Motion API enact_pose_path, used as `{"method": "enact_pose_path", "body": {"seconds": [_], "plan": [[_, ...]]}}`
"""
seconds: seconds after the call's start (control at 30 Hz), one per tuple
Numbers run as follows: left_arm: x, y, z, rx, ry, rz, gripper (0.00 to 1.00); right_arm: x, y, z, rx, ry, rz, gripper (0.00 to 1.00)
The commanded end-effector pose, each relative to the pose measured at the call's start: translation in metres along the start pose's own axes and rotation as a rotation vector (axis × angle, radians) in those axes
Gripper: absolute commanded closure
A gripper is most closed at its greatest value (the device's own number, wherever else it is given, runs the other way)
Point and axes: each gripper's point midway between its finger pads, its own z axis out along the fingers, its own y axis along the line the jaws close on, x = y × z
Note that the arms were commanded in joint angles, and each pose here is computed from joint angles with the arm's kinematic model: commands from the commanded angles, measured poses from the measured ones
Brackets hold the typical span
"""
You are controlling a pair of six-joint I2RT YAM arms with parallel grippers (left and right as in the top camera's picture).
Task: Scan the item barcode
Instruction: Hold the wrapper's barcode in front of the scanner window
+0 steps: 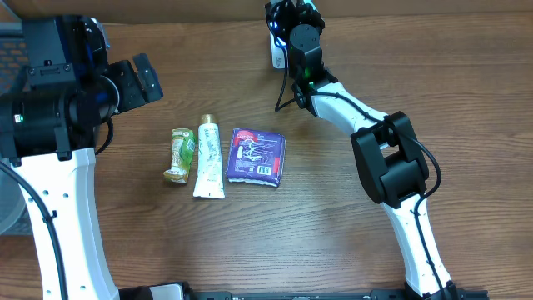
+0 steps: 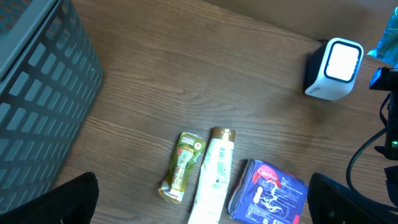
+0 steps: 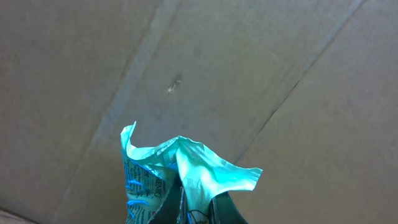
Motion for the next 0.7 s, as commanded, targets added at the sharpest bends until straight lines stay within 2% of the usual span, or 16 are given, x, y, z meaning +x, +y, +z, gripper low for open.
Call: {"method": "enact_pose_path", "body": {"seconds": [0.0, 0.23, 0.37, 0.57, 0.67], "plan": [[-0.003, 0.001, -0.004, -0.004, -0.016, -0.012, 0.0, -0.024, -0.01, -0.001, 0.016, -0.04, 0.015, 0.96], [-0.003, 0.001, -0.004, -0.004, -0.016, -0.012, 0.0, -0.029, -0.002, -0.004, 0.005, -0.047, 0.016, 0.96], [-0.003, 0.001, -0.004, -0.004, -0.016, -0.012, 0.01, -0.042, -0.008, -0.012, 0.061, -0.025, 0.013, 0.97], [-0.003, 0.001, -0.004, -0.004, -0.016, -0.012, 0.01, -0.073, -0.018, -0.037, 0.045, 0.109, 0.087, 0.97], [-0.003, 0.001, -0.004, -0.004, -0.016, -0.012, 0.0, -0.092, -0.029, -0.06, -0.012, 0.198, 0.223, 0.97]]}}
